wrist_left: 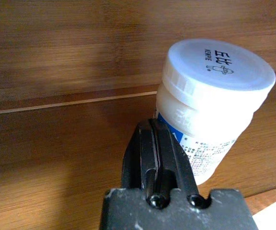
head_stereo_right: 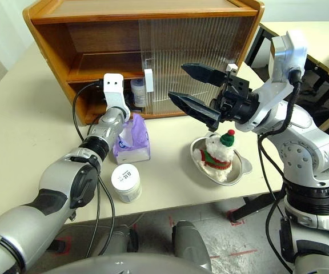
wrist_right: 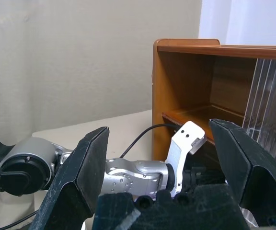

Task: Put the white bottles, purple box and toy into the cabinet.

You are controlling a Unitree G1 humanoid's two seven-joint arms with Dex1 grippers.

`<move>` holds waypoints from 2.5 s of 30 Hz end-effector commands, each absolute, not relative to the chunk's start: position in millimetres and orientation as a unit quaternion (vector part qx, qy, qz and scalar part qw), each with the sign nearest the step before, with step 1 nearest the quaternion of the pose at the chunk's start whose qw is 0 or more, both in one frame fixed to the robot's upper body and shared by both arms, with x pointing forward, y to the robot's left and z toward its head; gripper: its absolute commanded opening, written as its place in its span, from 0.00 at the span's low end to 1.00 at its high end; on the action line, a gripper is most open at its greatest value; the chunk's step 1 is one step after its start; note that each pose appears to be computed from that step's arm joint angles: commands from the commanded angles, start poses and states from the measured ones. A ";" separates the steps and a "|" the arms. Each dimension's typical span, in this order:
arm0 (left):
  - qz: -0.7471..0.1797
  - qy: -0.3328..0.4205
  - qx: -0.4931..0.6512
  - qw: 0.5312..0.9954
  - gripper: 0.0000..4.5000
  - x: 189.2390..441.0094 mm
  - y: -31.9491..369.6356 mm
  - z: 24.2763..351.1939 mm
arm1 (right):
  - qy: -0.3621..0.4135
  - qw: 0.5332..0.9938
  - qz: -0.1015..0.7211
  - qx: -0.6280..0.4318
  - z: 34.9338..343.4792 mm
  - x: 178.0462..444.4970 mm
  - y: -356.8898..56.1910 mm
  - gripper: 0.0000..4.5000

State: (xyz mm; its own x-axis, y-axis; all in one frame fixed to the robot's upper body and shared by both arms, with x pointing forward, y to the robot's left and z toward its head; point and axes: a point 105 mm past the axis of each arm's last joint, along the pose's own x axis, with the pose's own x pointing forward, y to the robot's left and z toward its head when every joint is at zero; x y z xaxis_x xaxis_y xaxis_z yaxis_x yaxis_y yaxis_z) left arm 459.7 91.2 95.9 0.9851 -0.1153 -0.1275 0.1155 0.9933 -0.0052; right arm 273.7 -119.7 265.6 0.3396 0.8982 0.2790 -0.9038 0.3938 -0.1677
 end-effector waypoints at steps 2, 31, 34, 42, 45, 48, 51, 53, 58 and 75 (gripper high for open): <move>-0.031 0.037 -0.005 0.999 0.01 463.0 106.8 107.3 | -0.166 0.819 0.550 0.009 266.1 272.4 -121.4 1.00; -0.249 -0.022 -0.038 0.967 0.56 397.5 139.5 158.5 | -0.164 0.797 0.581 0.033 260.4 284.9 -109.8 1.00; -0.312 -0.018 -0.040 0.949 0.81 382.4 141.8 166.7 | -0.165 0.796 0.582 0.033 260.8 285.3 -109.4 1.00; -0.480 0.013 0.023 0.877 0.99 320.0 150.3 156.7 | -0.165 0.796 0.582 0.035 260.8 285.3 -110.0 1.00; -0.533 0.028 0.046 0.845 0.99 299.1 155.5 149.5 | -0.165 0.795 0.582 0.037 259.9 285.1 -109.0 1.00; -0.572 0.013 0.095 0.815 0.99 282.4 159.5 145.8 | -0.164 0.794 0.584 0.039 259.7 285.2 -108.3 1.00; -0.615 0.031 0.079 0.784 0.99 265.6 164.2 141.2 | -0.163 0.794 0.585 0.039 260.3 285.8 -108.7 1.00; -0.644 0.042 0.082 0.759 0.99 253.6 167.5 135.2 | -0.162 0.793 0.585 0.039 260.5 286.0 -108.8 1.00; -0.692 0.066 0.092 0.713 0.99 231.1 167.0 114.5 | -0.161 0.793 0.587 0.038 260.9 285.6 -108.6 1.00; -0.710 0.030 0.147 0.688 0.99 229.2 149.7 69.3 | -0.160 0.794 0.586 0.028 265.1 282.1 -110.3 1.00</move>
